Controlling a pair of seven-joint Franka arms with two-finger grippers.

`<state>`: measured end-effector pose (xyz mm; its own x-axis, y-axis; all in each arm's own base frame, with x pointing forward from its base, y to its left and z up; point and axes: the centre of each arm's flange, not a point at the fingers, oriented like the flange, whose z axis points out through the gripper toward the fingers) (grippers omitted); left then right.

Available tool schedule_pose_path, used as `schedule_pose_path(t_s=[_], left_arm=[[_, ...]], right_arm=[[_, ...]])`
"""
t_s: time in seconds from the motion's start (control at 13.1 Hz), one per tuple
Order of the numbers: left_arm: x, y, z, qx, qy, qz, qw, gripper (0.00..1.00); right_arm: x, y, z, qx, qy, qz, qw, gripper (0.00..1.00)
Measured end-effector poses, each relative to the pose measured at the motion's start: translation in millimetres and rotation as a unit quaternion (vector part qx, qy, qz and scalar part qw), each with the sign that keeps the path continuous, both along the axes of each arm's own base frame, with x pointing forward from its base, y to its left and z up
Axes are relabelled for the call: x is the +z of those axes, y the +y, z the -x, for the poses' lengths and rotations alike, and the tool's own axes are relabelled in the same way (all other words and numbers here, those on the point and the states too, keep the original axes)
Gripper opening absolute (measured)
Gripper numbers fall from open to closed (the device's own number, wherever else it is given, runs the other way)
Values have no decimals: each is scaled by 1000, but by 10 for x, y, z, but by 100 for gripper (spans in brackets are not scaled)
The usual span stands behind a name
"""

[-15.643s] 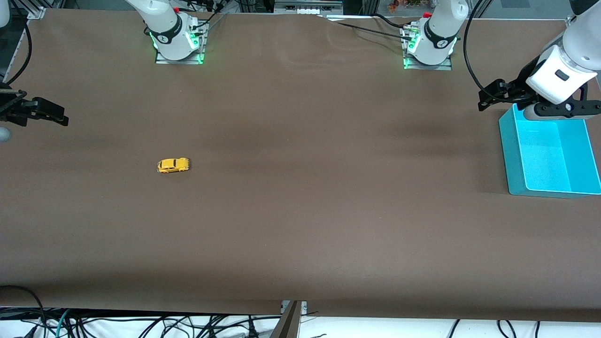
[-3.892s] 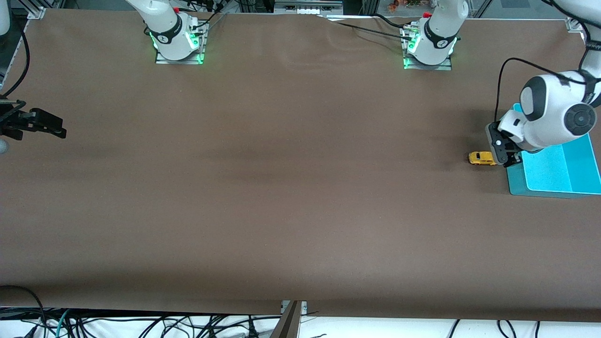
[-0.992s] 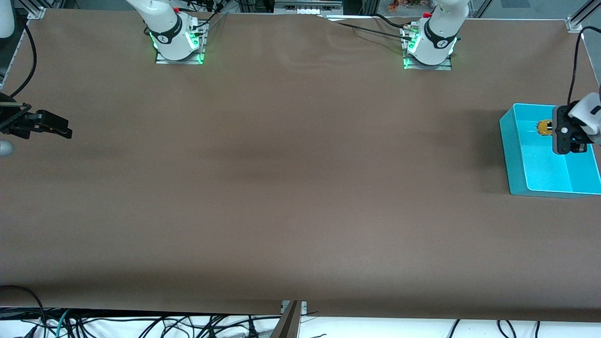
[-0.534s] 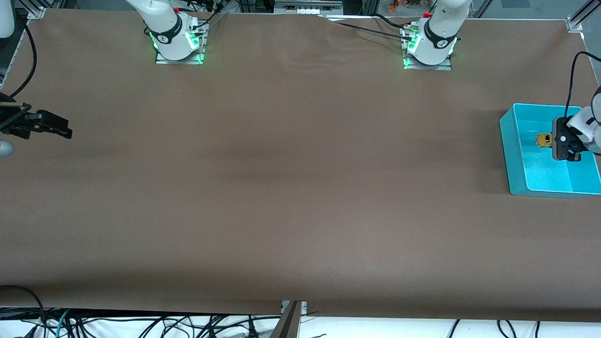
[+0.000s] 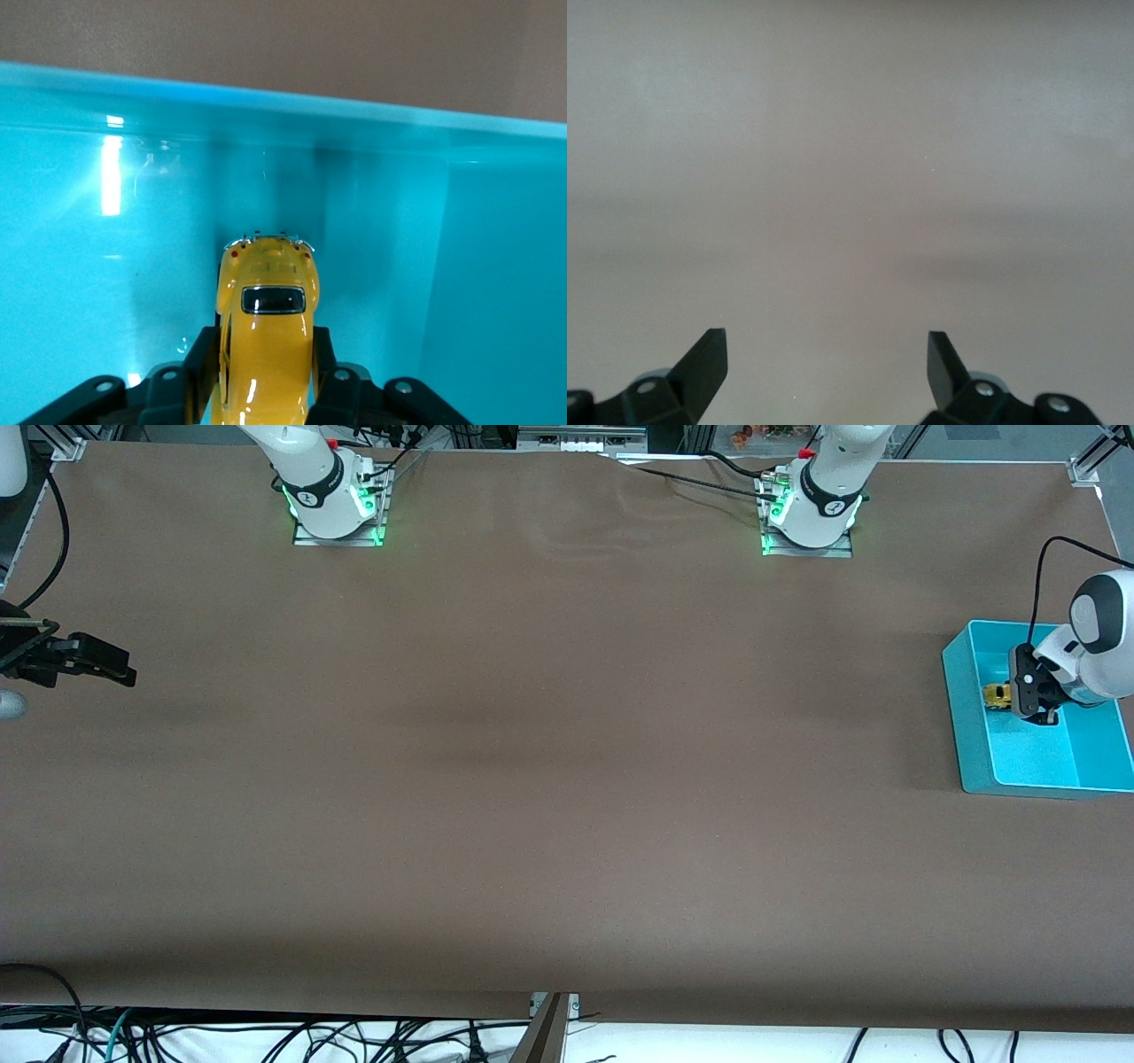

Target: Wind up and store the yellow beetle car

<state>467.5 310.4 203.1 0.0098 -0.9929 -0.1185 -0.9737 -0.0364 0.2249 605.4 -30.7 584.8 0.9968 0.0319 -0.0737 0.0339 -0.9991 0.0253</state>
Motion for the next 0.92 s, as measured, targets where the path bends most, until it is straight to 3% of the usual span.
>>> schedule_pose_path(t_s=[0.38,0.69,0.92], left_arm=[[283,2,-138,-7,-17,-17,1000,100],[1194,-243,-473,-23,-6,-54,998,100],[1933,-747,-885,-35,-12,-46,998,100]], right_arm=[[-1,0,0,0,0,0,1000,100],[-1,-3,0,0,0,0,1000,100],[-2,-5,0,0,0,0,1000,100]])
